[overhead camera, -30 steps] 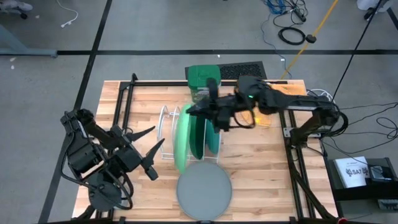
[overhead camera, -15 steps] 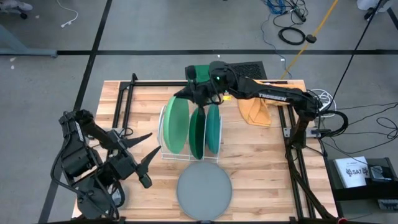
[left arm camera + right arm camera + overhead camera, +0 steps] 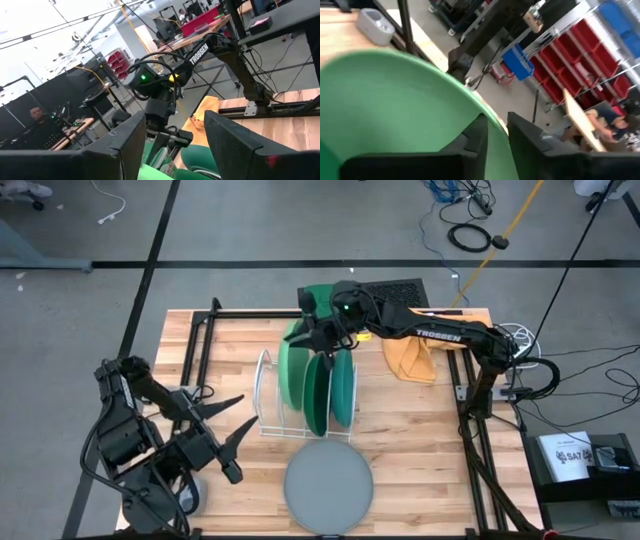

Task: Sort dishes
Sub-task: Put the light green plate into the dish rack, then put the gray plate into the dish rack

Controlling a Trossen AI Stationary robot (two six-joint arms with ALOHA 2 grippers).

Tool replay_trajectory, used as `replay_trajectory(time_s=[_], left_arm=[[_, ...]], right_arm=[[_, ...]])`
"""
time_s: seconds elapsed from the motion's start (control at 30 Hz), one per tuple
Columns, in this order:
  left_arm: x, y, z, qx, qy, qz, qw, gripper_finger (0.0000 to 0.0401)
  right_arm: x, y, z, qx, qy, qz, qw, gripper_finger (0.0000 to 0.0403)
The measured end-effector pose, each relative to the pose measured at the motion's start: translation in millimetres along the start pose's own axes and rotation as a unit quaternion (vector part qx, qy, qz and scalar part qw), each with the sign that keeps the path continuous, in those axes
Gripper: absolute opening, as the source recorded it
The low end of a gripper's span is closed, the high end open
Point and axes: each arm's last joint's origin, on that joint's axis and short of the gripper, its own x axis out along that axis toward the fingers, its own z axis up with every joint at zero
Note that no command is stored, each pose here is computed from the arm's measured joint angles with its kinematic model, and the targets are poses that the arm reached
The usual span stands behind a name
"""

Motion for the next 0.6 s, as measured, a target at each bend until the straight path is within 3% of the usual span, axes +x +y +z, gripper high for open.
replay_trajectory(time_s=[0.43, 0.6], left_arm=[[0.7, 0.0, 0.3, -0.004, 0.001, 0.0, 1.0, 0.0203], [0.7, 0.0, 0.3, -0.004, 0.001, 0.0, 1.0, 0.0203]], right_arm=[[-2.3, 13.6, 16.8, 0.012, 0.006, 0.038, 0.999, 0.0139], [3.1, 28.3, 25.1, 0.003, 0.064, 0.038, 0.997, 0.0153]])
